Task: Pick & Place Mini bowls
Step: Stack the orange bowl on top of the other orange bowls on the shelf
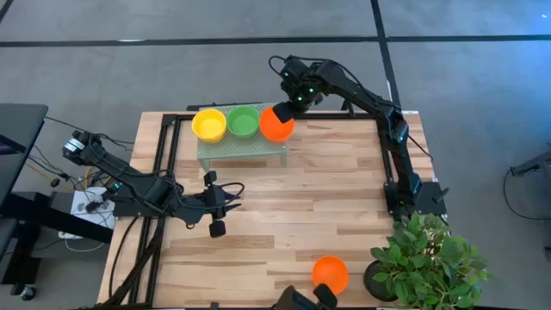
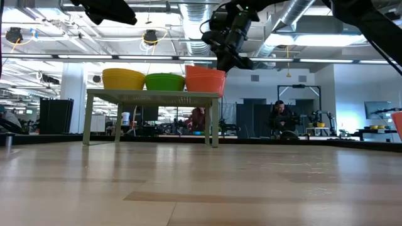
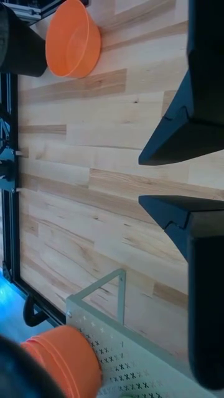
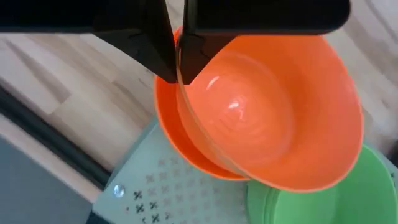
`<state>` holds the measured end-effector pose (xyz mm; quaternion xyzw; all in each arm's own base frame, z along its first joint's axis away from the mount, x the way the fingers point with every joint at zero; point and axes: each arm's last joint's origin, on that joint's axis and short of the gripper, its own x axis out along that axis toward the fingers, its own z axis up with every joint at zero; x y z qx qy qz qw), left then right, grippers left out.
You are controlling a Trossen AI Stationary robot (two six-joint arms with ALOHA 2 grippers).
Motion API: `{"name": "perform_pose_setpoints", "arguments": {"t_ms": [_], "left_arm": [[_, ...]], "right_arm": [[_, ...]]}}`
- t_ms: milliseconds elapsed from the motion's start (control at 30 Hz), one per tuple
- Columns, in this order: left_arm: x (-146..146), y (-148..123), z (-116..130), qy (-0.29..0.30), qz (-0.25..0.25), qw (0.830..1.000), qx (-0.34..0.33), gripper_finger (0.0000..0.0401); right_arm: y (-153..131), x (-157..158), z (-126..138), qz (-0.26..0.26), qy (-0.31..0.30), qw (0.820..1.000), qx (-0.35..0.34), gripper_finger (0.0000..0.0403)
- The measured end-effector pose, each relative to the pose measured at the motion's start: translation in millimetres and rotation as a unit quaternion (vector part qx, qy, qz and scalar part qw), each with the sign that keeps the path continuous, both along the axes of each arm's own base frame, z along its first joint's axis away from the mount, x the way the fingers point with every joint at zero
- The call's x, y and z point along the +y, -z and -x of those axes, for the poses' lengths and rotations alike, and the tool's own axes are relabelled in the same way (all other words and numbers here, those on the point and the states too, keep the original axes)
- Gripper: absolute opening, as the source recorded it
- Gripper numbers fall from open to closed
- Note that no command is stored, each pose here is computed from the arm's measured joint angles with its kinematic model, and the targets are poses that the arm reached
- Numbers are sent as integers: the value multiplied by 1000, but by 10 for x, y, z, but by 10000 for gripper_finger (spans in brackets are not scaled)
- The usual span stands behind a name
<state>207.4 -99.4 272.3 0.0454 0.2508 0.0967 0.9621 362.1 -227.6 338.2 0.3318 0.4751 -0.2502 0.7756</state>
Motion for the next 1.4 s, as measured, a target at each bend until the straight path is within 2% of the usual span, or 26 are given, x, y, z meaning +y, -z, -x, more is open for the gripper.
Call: {"name": "perform_pose_setpoints", "arguments": {"t_ms": [133,233,333,567,767,867,1033,1200,1333,1400], "left_arm": [[0,-1,-1,0,0,1000,-1,90],[-1,-2,-1,0,1,1000,-1,90],[-1,-2,-1,0,1,1000,-1,90],[-1,-2,-1,0,1,1000,-1,90],[0,-2,-1,0,1,1000,-1,90],[0,-2,-1,0,1,1000,-1,90],[-3,-2,0,0,2,1000,-2,90],[-4,-1,0,-4,10,1000,-3,90],[-4,-1,1,-4,9,1000,-2,90],[-3,0,2,-4,9,1000,-2,90]], "right_arm": [[13,2,39,-19,1,1000,10,6],[17,6,50,-15,-17,1000,17,5],[15,18,33,-2,-38,999,16,22],[-6,36,-38,15,-44,999,-8,75],[-26,34,-51,16,-49,998,-21,82],[-70,106,-45,6,-89,995,-32,82],[-199,427,-12,15,-165,986,-9,82],[-352,987,-54,31,-231,972,10,82],[-355,1547,-104,20,-301,953,43,82],[-296,1827,-137,23,-352,934,59,82]]}}
